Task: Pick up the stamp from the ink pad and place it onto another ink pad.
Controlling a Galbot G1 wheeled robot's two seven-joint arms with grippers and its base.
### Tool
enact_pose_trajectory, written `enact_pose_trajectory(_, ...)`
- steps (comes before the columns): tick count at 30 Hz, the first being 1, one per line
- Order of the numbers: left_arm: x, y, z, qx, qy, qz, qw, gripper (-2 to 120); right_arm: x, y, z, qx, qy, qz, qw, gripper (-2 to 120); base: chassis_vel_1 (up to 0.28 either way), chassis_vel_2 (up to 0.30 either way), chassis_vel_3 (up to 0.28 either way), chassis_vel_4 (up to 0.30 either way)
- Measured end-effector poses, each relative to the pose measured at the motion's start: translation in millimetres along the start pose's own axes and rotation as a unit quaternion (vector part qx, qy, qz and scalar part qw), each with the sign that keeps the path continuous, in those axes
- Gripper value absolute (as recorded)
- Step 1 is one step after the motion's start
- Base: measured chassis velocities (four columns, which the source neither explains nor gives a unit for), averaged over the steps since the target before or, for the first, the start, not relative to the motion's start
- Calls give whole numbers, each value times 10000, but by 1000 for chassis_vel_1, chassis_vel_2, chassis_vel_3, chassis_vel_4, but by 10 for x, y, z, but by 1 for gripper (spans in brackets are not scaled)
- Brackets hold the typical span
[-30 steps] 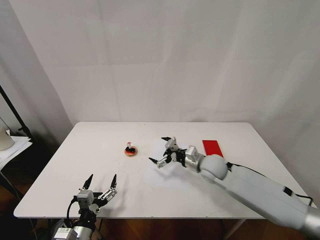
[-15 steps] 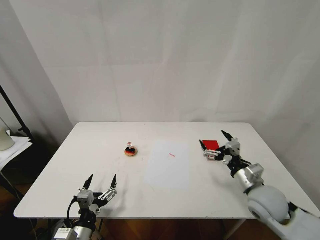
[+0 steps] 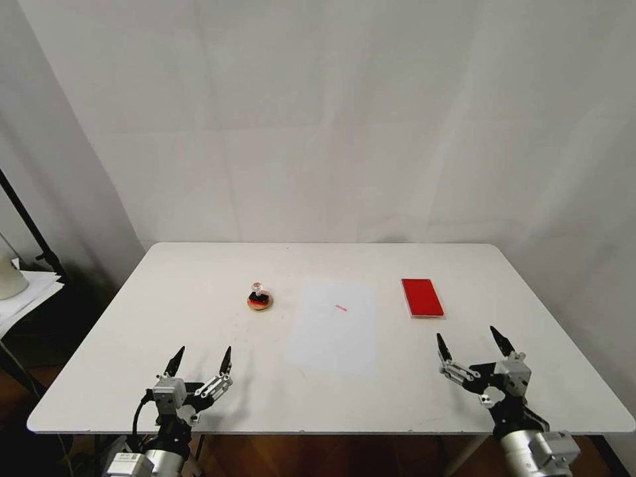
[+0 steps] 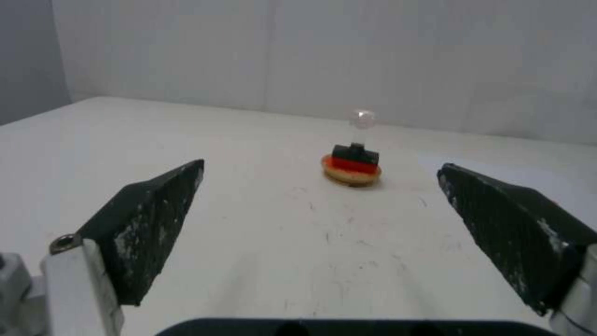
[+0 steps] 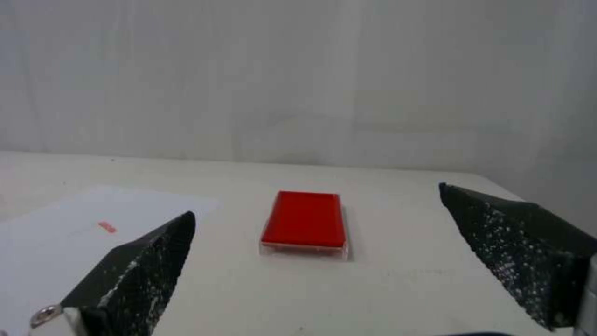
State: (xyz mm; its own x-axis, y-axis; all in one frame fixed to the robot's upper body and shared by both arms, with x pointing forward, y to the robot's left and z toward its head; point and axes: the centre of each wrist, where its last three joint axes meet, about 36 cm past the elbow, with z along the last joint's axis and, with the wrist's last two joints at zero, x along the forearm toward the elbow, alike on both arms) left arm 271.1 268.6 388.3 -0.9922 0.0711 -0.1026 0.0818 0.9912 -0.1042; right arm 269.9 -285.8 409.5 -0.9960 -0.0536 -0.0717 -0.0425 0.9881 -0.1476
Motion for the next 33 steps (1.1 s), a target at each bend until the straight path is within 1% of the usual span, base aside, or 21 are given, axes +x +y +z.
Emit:
enact_pose_trajectory(9,0,0,0,0,0,0,10000,100,100,47,62,-90,93,84,9999,100,0,0,0,0)
enact_pose_trajectory(33,0,0,0,0,0,0,10000,100,79,49,72,-88,84,76,9999,100,0,0,0,0)
